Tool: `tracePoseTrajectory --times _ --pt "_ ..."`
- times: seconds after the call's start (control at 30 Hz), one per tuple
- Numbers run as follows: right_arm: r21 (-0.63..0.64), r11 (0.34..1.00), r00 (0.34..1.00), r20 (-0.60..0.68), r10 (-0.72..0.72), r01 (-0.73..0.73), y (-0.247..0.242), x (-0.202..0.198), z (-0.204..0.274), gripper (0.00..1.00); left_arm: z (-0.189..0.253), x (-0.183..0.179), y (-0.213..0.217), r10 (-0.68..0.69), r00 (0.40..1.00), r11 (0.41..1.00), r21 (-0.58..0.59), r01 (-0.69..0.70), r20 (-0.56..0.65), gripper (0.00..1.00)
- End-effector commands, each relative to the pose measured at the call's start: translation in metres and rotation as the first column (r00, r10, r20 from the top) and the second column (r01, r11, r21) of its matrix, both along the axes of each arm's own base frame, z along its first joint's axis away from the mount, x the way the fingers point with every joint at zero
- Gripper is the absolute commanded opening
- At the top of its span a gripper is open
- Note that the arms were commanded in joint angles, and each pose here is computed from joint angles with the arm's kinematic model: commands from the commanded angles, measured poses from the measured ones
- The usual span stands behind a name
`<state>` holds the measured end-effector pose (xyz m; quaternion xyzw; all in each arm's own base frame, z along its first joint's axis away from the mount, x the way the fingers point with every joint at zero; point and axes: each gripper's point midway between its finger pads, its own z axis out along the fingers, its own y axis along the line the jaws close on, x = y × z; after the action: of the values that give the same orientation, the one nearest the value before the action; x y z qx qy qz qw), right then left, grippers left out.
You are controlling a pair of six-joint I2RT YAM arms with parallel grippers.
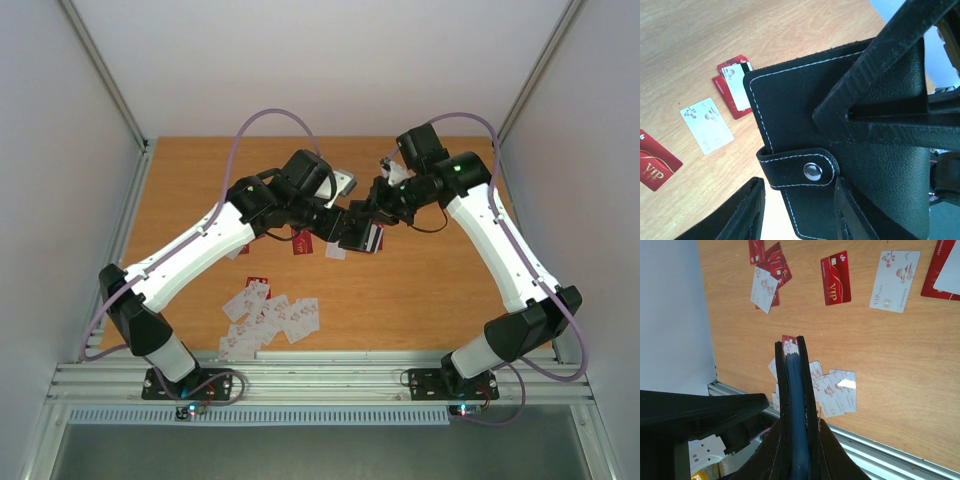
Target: Put the credit cards into the card holder
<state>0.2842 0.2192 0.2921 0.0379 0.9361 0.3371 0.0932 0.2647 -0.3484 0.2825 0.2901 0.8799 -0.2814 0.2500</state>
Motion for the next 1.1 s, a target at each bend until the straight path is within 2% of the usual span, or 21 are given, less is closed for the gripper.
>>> tracePoseTrajectory --times 0.0,0.27,0.5,0.73,0.97,1.07 --pt "0.033 0.999 1.0 0.004 0.011 -0.011 0.007 -0.001 0.012 0.01 0.013 0.011 -0.006 0.01 0.997 1.0 -0.016 -0.009 0.071 0.39" --pt "0.047 0.999 1.0 -0.008 0.021 -0.021 0.011 -0.001 0.012 0.01 0.009 0.015 -0.008 0.007 0.996 1.0 0.004 -0.007 0.094 0.37" --pt "0.063 0.997 0.999 -0.023 0.036 -0.035 0.016 -0.002 0.012 0.01 0.011 0.025 0.0 0.046 0.986 0.997 0.06 -0.057 0.163 0.24" --pt "0.066 0.997 0.999 -0.028 0.04 -0.038 0.017 -0.002 0.011 0.01 0.008 0.026 0.003 0.054 0.983 0.994 0.084 -0.069 0.175 0.12" --pt "0.075 0.996 0.999 -0.031 0.041 -0.038 0.019 -0.003 0.013 0.01 0.004 0.027 0.007 0.062 0.982 0.99 0.11 -0.083 0.181 0.09" --pt "0.076 0.996 0.998 -0.036 0.045 -0.042 0.02 -0.004 0.012 0.01 0.003 0.03 0.01 0.081 0.979 0.987 0.119 -0.104 0.186 0.13"
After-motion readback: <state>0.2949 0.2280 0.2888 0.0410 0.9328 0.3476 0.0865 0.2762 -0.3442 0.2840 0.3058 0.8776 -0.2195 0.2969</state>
